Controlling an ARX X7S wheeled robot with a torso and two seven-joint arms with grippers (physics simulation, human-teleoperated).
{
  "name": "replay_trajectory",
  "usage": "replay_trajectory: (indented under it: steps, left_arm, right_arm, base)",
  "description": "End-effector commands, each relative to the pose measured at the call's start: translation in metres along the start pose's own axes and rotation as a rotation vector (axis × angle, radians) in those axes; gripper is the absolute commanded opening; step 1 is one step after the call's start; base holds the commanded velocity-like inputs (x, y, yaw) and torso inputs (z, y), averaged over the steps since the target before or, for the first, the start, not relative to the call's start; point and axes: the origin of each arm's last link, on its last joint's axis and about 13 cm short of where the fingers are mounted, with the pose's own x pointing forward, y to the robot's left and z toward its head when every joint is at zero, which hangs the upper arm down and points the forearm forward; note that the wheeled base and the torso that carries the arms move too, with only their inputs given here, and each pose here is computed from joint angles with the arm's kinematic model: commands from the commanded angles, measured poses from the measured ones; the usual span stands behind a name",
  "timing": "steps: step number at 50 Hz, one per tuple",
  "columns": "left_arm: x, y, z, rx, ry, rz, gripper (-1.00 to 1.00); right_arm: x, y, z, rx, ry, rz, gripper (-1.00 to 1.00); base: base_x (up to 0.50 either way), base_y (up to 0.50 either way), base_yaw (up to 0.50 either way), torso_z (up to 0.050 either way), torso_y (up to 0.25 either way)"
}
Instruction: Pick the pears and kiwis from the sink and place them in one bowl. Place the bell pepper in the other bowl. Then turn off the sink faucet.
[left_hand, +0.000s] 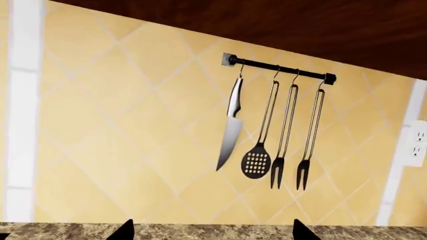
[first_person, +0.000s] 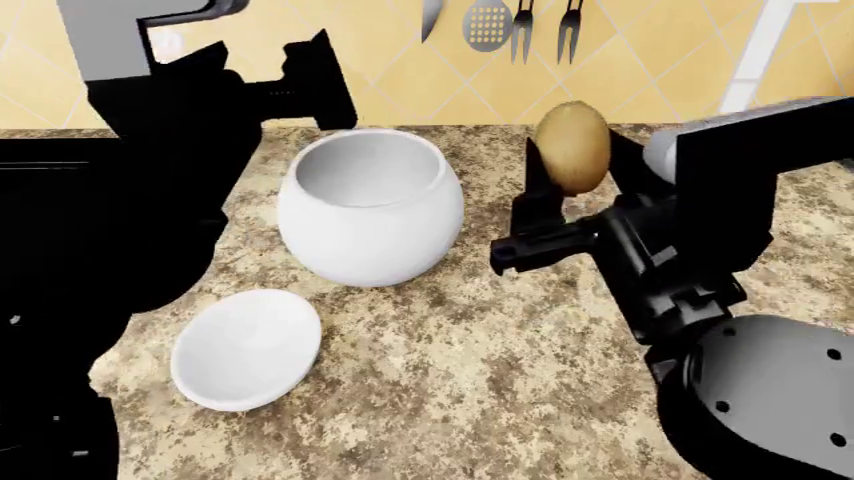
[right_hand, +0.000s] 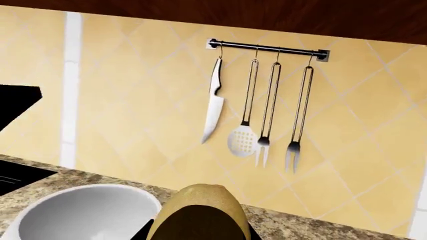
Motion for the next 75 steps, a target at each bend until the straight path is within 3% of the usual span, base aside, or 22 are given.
replay_trajectory:
  steps: [1, 11, 26, 41, 62, 75]
  left_arm:
    - [-0.056, 0.017, -0.004, -0.029, -0.177, 0.046, 1.0]
    - [-0.091, 0.03, -0.033, -0.031, -0.253, 0.12, 1.0]
    - [-0.097, 0.04, -0.042, -0.06, -0.295, 0.148, 1.0]
    - [-0.095, 0.043, -0.041, -0.08, -0.303, 0.169, 1.0]
    - [-0.095, 0.043, -0.04, -0.078, -0.306, 0.168, 1.0]
    - [-0.096, 0.044, -0.04, -0.078, -0.308, 0.175, 1.0]
  right_arm:
    - [0.049, 0.002, 0.054, -0.037, 0.095, 0.141, -1.0]
    - [0.089, 0.0, 0.079, -0.04, 0.199, 0.194, -1.0]
    - [0.135, 0.01, 0.098, -0.039, 0.297, 0.246, -1.0]
    - [0.163, 0.028, 0.095, -0.042, 0.375, 0.362, -1.0]
    - [0.202, 0.039, 0.083, -0.02, 0.394, 0.393, -1.0]
    - [0.203, 0.044, 0.065, -0.009, 0.46, 0.431, -1.0]
  base:
    - [0.0, 0.0, 0.0, 0.0, 0.0]
    - [0.0, 0.0, 0.0, 0.0, 0.0]
    - [0.0, 0.0, 0.0, 0.0, 0.0]
    - [0.0, 0.0, 0.0, 0.0, 0.0]
    - [0.0, 0.0, 0.0, 0.0, 0.0]
    - [0.0, 0.0, 0.0, 0.0, 0.0]
